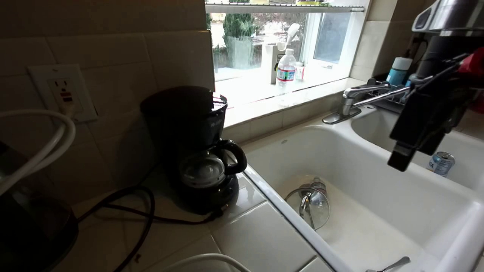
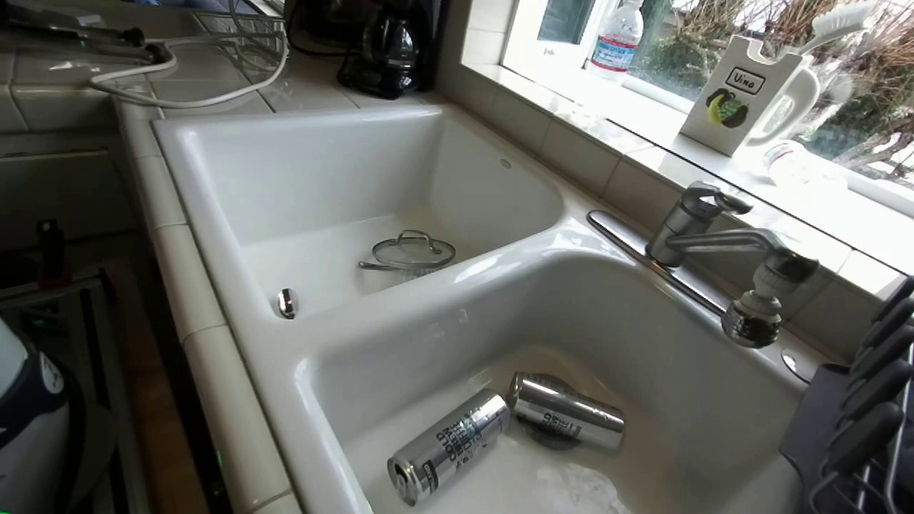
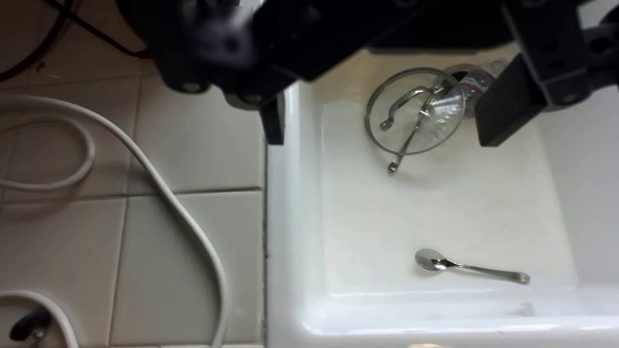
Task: Press a button on the coffeemaker.
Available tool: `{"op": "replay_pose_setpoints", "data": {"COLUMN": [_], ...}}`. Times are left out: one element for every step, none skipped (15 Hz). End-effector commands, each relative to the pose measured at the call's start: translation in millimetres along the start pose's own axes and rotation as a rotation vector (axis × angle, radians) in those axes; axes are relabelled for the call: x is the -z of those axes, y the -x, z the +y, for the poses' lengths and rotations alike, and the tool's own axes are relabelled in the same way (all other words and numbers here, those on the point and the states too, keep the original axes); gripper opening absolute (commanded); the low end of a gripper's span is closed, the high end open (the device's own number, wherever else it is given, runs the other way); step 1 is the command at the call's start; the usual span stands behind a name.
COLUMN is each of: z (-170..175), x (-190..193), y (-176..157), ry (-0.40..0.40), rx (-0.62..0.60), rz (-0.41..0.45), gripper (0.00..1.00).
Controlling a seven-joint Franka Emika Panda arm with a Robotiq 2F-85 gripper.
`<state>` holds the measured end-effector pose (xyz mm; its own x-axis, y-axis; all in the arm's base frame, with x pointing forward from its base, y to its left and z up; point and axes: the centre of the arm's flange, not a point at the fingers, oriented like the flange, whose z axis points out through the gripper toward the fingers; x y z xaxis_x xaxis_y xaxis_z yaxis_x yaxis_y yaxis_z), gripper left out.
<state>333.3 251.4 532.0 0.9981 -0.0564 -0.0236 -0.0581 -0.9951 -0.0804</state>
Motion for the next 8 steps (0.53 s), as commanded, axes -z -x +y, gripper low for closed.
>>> {"op": "replay_pose_setpoints", "data": {"z": [-44.3,-47.3,-51.3,-38.5,-40.7,-40.2,-39.1,-38.5], "x": [-21.7,-27.7,-34.4,-18.5,-23.0,-25.0,-23.9,-22.1], "y": [-33.3,-42.6,-50.1,-32.6,-37.2,-38.7,-39.3,-39.0], "ry": [-0.026,-0.027,-0.064,-0.053,-0.059,-0.060,-0.061,-0.063], "rx": [-0.028,-0.032,0.004,0.006,0.011,0.010,0.007,0.007], "rz": [0.138,0.201,0.250,0.188,0.196,0.189,0.189,0.192], "gripper": [1.00,1.00,1.00,1.00,1.00,1.00,1.00,1.00]}}
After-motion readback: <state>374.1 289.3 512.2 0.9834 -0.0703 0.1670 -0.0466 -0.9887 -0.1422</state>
